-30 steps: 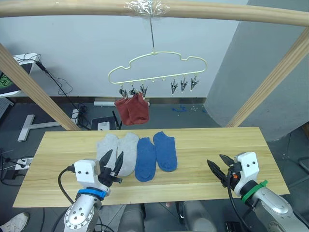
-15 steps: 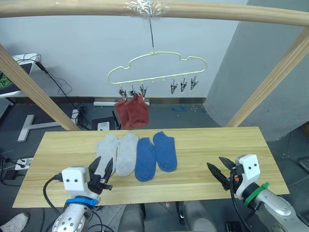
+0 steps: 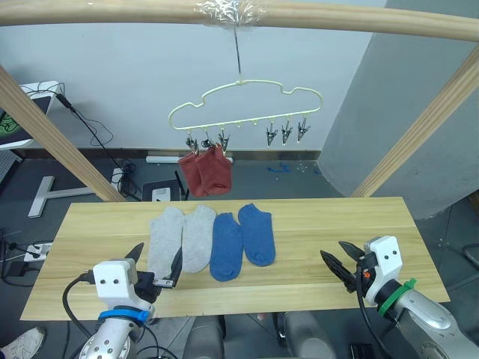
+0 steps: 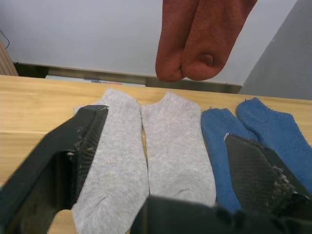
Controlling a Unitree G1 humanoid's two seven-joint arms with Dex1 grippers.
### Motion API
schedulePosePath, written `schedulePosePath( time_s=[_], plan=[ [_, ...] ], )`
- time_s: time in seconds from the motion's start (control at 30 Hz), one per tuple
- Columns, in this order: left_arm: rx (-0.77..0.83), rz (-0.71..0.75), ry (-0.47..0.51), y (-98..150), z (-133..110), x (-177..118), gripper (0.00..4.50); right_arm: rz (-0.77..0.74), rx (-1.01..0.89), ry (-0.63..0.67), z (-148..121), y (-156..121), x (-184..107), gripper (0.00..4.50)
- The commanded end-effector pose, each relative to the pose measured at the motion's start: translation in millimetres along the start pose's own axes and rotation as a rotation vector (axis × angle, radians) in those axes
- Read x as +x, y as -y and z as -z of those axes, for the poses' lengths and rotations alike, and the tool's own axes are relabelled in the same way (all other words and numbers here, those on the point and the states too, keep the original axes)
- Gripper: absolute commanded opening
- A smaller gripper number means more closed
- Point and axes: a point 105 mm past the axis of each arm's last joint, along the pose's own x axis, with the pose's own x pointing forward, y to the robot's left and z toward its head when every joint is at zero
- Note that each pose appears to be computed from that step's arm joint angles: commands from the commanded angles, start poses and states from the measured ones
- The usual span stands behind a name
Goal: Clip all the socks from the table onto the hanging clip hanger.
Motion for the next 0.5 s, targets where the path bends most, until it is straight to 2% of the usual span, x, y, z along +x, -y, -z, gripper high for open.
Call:
schedulePosePath(
  time_s=[0.03,0.1,0.23,0.5],
  plan=[
    [0.014,-0.008,0.055,-0.3,-14.1,-3.6,3.26,-0.008,-0.012,0.029,-6.9,-0.9,-2.7,2.95],
    [0.014,-0.016,0.055,-1.4,-13.3,-4.3,2.67,-0.010,-0.014,0.029,-7.0,-1.3,-2.9,2.95],
    [0.021,-0.069,0.100,-7.8,-17.5,-4.1,2.67,-0.005,-0.019,0.027,-6.9,0.4,-3.4,2.95],
    [0.018,-0.048,0.114,-5.0,-16.1,-0.2,2.67,-0.002,-0.022,0.028,-8.4,2.2,-2.6,2.95]
  ],
)
